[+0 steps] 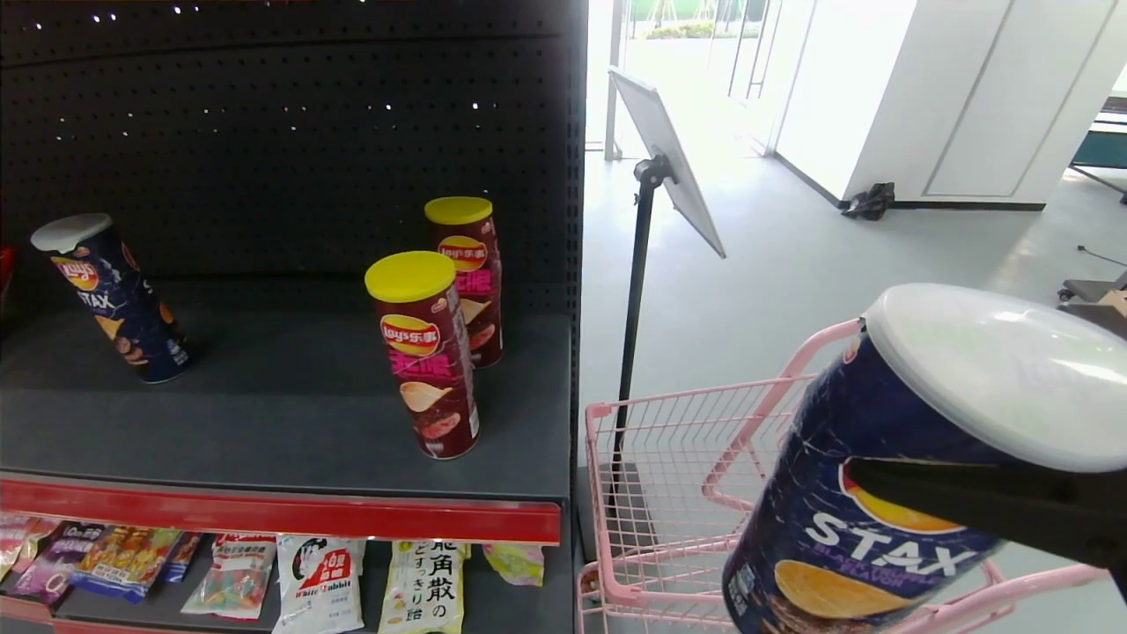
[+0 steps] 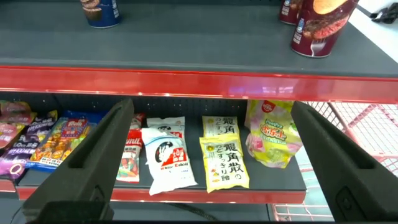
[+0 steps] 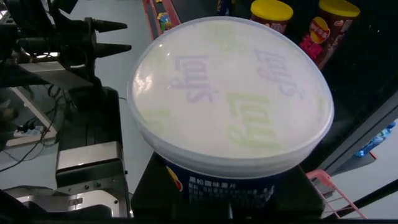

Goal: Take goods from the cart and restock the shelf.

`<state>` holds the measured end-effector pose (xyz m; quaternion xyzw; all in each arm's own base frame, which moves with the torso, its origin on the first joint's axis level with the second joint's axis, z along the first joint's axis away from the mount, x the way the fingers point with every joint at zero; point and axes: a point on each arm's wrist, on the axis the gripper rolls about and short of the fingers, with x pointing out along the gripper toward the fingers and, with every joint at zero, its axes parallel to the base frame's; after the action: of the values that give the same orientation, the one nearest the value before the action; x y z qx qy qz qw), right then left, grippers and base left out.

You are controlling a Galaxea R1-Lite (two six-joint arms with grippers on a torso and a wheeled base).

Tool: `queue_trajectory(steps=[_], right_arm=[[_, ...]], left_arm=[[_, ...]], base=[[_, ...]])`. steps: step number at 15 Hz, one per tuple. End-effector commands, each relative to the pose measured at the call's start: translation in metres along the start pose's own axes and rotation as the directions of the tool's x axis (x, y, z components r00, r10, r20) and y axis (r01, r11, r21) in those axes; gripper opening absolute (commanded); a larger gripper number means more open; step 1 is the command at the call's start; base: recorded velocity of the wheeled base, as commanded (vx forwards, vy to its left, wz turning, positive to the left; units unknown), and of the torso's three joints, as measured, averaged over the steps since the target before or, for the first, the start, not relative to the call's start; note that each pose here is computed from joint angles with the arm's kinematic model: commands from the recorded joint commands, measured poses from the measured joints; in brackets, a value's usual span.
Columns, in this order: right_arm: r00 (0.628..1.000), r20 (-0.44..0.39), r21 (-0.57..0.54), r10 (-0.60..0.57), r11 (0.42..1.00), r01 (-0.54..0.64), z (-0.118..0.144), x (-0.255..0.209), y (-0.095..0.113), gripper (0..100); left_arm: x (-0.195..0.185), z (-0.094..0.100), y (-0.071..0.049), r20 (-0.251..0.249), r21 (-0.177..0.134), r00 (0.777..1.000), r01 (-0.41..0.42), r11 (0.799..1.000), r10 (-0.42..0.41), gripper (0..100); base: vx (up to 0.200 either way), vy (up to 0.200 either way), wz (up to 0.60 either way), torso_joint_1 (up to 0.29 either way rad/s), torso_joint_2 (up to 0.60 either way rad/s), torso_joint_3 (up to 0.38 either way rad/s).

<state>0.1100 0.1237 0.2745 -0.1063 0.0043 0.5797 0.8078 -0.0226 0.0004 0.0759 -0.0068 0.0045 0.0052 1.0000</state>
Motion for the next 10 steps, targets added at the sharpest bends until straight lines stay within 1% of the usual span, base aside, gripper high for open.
queue_trajectory(steps=[1,6,9,10], right_arm=[[1.0,0.005,-0.002,-0.013,1.0,0.013,0.0006,-0.0032,-0.0009,0],[1.0,0.006,-0.002,-0.02,1.0,0.02,-0.0013,-0.0078,0.0008,0],[0.999,0.015,-0.004,-0.039,0.999,0.039,0.0018,-0.0097,-0.0018,0],[0.998,0.029,-0.012,-0.048,0.999,0.049,0.0067,-0.0109,-0.0034,0]], left_arm=[[0.0001,0.0,0.0,-0.002,-0.002,1.0,0.0,1.0,0.0,100],[0.0001,0.0,0.0,-0.002,0.0,1.0,0.0,1.0,0.0,100],[0.0001,0.0,0.0,-0.002,0.0,1.0,0.0,1.0,0.0,100],[0.0001,0.0,0.0,-0.002,0.0,1.0,0.0,1.0,0.0,100]], base=[[0.0,0.0,0.0,0.0,0.0,0.0],[0.0,0.0,0.0,0.0,0.0,0.0],[0.0,0.0,0.0,0.0,0.0,0.0],[0.0,0.0,0.0,0.0,0.0,0.0]])
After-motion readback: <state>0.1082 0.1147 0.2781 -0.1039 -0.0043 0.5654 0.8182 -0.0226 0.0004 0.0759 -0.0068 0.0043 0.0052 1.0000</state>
